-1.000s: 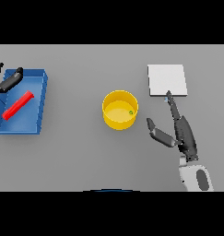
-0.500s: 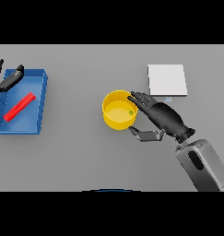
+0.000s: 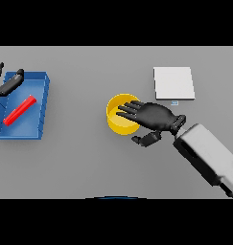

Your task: Pick up the red beaker and tilt it to pour out 1 green nut into yellow bowl. Pick up the yellow bowl and place it on the metallic measuring scale.

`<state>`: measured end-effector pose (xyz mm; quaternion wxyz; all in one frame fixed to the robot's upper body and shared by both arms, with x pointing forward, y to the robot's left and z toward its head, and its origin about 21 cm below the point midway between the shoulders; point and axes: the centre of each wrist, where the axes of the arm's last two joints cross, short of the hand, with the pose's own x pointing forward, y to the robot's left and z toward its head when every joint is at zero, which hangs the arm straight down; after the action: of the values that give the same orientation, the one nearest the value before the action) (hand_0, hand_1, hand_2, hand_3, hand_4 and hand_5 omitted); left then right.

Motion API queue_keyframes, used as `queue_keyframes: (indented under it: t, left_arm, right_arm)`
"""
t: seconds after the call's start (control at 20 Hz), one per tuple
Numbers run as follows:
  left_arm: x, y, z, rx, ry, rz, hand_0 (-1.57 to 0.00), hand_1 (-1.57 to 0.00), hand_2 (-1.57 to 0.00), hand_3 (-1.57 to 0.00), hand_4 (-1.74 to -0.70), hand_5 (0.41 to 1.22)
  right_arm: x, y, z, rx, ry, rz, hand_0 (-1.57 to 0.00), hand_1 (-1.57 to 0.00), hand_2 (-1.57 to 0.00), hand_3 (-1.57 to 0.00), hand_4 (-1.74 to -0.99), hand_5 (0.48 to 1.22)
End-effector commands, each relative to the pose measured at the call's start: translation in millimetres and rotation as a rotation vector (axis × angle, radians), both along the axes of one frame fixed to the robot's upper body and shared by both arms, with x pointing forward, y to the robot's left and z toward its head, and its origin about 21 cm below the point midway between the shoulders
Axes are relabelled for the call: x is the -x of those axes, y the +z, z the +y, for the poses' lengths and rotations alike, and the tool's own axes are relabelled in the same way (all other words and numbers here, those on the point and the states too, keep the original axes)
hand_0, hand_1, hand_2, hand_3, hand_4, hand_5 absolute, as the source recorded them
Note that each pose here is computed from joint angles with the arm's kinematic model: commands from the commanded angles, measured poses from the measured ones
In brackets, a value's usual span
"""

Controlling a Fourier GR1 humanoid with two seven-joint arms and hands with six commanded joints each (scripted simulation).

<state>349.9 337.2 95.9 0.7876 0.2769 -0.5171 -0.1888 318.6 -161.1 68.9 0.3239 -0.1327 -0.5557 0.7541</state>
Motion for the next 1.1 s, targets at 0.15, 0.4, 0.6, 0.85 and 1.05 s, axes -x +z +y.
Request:
queue_keyframes:
  t: [0.15,0.4,0.6,0.85,1.05]
  left_arm:
    - [-2.7,0,2,0.007,0.0,-0.003,0.0,0.0,0.0,0.0,-0.72,0.686]
    - [4.3,-3,7,0.008,0.008,-0.003,0.0,0.0,0.0,0.0,-0.72,0.684]
    - [3.2,-1,6,0.016,-0.004,-0.01,0.0,0.0,0.0,0.0,-0.72,0.688]
    - [4.9,2,9,0.015,-0.005,-0.025,0.0,0.0,0.0,0.0,-0.71,0.689]
    - [0.7,1,6,0.024,-0.007,-0.014,0.0,0.0,0.0,0.0,-0.72,0.692]
  right_arm:
    - [-12.2,-7,18,0.119,0.034,0.007,0.0,0.0,0.0,0.0,-1.226,0.702]
    - [-26.6,-11,30,0.223,0.047,0.022,0.0,0.0,0.0,0.0,-1.266,0.72]
    - [-31.0,-16,38,0.266,0.06,0.055,0.0,0.0,0.0,0.0,-1.29,0.746]
    - [-31.0,-17,42,0.262,0.012,0.092,-0.11,-0.1,-0.09,-0.1,-1.36,0.842]
    - [-30.8,-20,40,0.266,0.047,0.094,-0.91,-0.87,-0.69,-0.46,-1.512,1.043]
